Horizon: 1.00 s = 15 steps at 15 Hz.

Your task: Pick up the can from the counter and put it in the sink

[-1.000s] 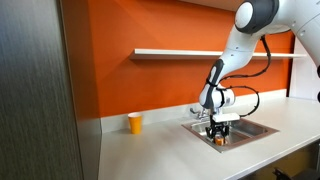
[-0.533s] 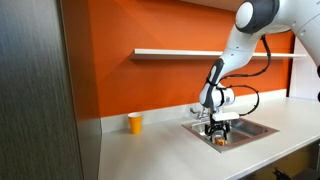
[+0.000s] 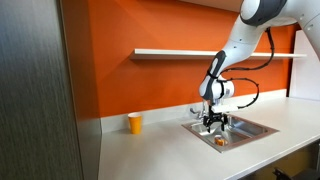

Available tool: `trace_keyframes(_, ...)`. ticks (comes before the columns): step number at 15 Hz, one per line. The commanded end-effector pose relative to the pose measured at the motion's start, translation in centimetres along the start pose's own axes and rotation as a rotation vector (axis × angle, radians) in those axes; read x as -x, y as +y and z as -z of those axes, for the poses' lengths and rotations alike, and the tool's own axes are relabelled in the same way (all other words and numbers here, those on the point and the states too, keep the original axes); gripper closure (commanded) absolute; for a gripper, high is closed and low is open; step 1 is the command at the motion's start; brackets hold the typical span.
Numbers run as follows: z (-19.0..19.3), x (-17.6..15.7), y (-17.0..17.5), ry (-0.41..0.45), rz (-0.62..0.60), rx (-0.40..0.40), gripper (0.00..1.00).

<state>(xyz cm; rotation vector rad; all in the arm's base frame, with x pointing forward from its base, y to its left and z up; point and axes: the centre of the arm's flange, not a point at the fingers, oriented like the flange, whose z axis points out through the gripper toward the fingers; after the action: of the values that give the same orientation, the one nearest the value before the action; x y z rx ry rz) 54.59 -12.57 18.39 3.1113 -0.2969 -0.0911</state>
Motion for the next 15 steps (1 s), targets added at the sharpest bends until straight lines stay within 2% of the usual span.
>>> trace_keyframes(1,3.6,0.6,0.3,0.021,-0.020,-0.003,0.00)
trace_keyframes(9,8.9,2.4,0.0,0.045,-0.009,0.002,0.00)
trace_keyframes(15,10.0,6.8,-1.7,-0.003,0.015,-0.015,0.00)
